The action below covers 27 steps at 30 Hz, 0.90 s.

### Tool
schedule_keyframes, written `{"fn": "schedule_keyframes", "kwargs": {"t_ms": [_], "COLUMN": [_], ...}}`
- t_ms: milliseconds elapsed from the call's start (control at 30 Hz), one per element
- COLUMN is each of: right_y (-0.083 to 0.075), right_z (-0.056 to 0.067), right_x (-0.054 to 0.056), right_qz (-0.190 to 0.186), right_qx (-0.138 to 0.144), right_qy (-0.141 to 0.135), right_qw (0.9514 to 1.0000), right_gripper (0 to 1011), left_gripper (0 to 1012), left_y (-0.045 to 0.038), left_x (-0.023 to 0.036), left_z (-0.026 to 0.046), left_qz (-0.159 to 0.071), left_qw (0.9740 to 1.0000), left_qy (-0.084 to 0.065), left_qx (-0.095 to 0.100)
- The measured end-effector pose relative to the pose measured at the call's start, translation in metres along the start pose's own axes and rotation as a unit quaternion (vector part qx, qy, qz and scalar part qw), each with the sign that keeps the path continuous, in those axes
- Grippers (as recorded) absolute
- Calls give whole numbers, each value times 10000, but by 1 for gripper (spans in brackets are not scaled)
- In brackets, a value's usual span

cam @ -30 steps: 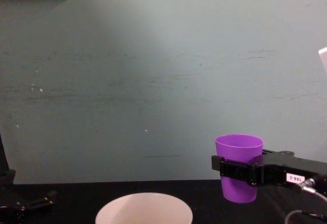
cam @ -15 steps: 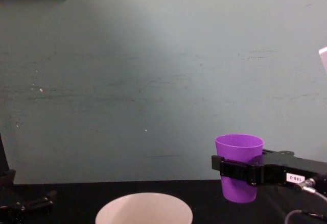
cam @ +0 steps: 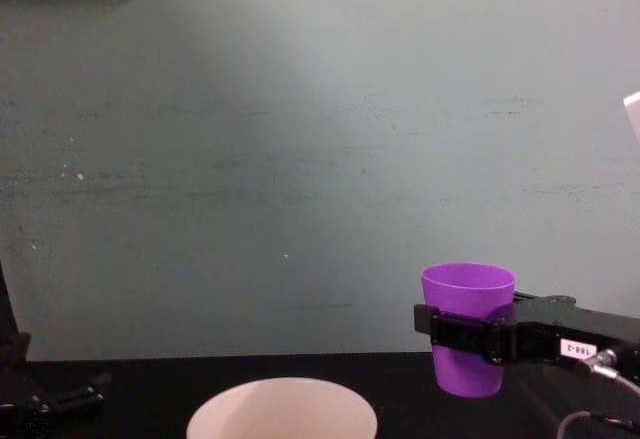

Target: Pick up the cup and pour the mung beans from the cup into the bowl.

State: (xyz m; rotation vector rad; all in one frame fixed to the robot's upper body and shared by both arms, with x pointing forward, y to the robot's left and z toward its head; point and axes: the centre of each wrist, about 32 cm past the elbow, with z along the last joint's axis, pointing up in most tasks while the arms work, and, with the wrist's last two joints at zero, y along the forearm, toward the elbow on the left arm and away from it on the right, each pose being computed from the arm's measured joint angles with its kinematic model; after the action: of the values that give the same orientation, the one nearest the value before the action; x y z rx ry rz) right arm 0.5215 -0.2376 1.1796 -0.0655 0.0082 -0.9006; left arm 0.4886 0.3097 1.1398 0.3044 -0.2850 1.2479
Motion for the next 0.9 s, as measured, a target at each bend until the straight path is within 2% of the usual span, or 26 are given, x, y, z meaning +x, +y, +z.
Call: {"fn": "schedule_keyframes", "kwargs": {"t_ms": [900], "right_y": [0], "right_z": [0], "right_x": [0], "right_qz": [0], "right_qx": [0], "right_qy": [0], "right_qw": [10000], "right_gripper": [736], "left_gripper": [1000], "left_y": [0], "left_x": [0], "left_z": [0], "left_qz": [0], "left_qw": [10000], "left_qy": [0], "left_qx": [0]}}
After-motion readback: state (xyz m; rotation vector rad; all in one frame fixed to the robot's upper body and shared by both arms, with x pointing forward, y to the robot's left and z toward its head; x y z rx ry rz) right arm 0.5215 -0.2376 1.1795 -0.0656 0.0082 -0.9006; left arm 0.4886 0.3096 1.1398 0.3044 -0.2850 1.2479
